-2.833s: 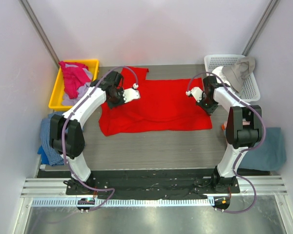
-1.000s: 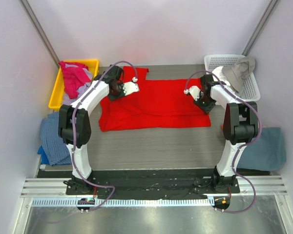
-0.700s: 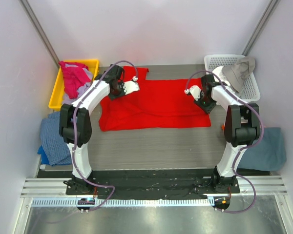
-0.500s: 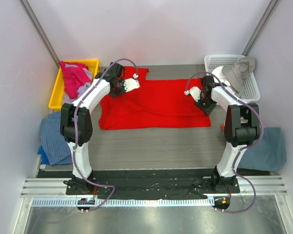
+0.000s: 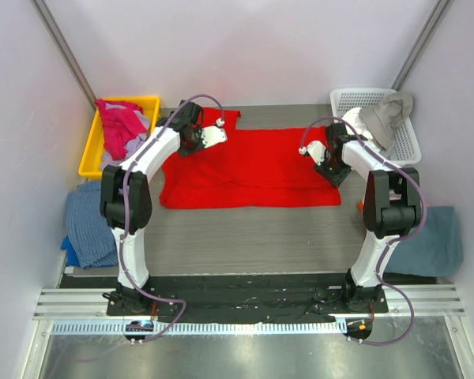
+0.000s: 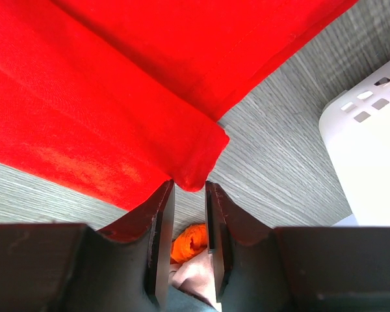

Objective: Fold and stack the t-shirts
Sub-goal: Fold the flattened tshirt in 1/3 of the way

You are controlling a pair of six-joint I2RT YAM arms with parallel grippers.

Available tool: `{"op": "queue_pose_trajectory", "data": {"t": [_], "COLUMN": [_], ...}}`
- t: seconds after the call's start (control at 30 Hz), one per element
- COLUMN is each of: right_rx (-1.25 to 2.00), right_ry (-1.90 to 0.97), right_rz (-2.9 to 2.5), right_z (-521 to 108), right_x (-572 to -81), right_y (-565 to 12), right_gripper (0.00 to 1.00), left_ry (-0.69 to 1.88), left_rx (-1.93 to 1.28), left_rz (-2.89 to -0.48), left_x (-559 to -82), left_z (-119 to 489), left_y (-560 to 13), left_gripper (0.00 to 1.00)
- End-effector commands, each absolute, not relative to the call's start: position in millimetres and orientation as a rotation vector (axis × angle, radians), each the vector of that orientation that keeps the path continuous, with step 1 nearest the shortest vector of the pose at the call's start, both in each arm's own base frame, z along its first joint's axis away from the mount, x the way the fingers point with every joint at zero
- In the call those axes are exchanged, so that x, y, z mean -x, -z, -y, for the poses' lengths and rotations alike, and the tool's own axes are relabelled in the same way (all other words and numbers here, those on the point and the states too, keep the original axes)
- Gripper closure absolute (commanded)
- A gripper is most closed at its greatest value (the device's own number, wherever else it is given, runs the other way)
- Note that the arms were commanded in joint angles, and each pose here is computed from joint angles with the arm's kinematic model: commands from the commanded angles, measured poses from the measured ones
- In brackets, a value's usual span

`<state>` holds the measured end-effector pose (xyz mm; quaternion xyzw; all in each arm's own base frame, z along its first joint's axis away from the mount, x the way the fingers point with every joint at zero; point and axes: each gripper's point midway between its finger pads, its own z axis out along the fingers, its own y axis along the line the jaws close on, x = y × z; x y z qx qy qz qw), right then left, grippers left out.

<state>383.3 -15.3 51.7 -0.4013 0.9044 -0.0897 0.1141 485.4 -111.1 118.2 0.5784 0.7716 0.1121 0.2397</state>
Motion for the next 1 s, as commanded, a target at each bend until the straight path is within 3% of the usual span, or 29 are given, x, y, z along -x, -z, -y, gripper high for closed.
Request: {"op": "queue_pose_trajectory", "data": {"t": [0.0, 0.07, 0.13, 0.5, 0.73, 0.97], "right_rx": [1.146, 1.145, 1.148, 1.139, 1.124, 1.105], "right_ry": [0.303, 0.300, 0.295, 0.281, 0.278, 0.288], "right_rz": [-2.593, -2.595, -2.600, -2.601, -2.608, -2.598], "right_z": [14.0, 14.4, 13.6, 12.1, 12.0, 12.1], "right_x": [-389.2, -388.3, -386.8, -383.1, -380.4, -377.9], "right_y": [-72.5, -72.0, -69.7, -65.2, -63.5, -66.0], "right_gripper": [0.68, 0.68, 0.68, 0.68, 0.67, 0.53], "left_ry": [-0.359, -0.364, -0.373, -0.193, -0.095, -0.031], "left_rx": [-1.510, -1.496, -1.464, -1.594, -1.631, -1.675], "left_rz": [-2.063, -2.068, -2.059, -2.051, -2.060, -2.088], "left_x": [-499.1, -498.1, -500.0, -431.1, -417.4, -421.7], "left_z": [112.6, 111.4, 110.7, 123.6, 145.0, 157.1], "left_y": [-133.4, -131.4, -134.6, -114.8, -105.2, -88.5], "left_gripper": [0.72, 0.44, 0.38, 0.34, 0.33, 0.33]}}
